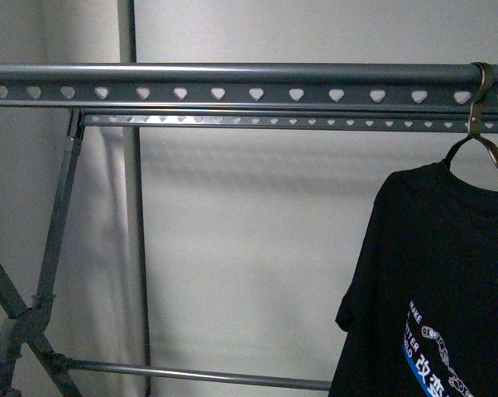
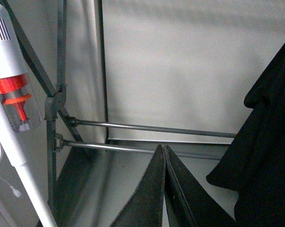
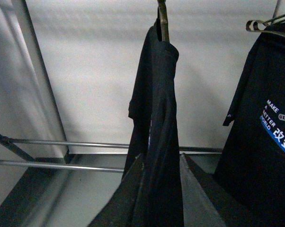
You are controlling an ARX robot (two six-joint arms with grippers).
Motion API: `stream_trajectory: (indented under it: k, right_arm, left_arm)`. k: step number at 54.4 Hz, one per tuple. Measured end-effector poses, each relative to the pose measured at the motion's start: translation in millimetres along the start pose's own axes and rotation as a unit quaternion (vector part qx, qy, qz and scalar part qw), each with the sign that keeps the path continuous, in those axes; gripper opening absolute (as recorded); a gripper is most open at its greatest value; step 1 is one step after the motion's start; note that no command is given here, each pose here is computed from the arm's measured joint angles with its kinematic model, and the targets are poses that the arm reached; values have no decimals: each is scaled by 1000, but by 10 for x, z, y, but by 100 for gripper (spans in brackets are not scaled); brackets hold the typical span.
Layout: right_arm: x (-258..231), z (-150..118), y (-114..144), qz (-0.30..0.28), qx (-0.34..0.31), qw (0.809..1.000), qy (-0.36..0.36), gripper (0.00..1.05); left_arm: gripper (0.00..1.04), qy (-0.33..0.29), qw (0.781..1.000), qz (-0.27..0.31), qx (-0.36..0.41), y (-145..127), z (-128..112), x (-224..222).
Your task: Hang clothes on hanger
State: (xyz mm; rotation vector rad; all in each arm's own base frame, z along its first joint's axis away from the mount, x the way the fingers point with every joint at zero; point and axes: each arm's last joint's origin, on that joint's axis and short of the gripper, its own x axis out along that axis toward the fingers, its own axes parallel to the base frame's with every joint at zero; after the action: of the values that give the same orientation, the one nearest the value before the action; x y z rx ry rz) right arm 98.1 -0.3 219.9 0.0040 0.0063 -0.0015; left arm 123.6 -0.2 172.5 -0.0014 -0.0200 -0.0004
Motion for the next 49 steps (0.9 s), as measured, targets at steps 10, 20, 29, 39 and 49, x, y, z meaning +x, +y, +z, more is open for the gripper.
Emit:
stream_trajectory:
  k: [10,20,29,39,49]
  right_arm:
    - [-1,-178,-1,-1,-2,1000,1,2]
    - [-3,-282,-1,0,-2,1000,-2,2]
    - [-1,-366,-2,-1,-2,1000,-1,2]
    - [-3,-419,-2,-1,-2,1000,-2,2]
    - [-5,-507,-2,0,-2,1000,-5,2]
  left_arm:
    - [4,-1,1000,-1,0,0,7,-61]
    - [4,-1,1000,0,0,0,7,-106]
    - [4,-1,1000,-1,0,0,5,-142]
    - [4,10,1000,-1,0,0,-35,-248]
    - [4,2,1000,-1,0,0,-23,-267]
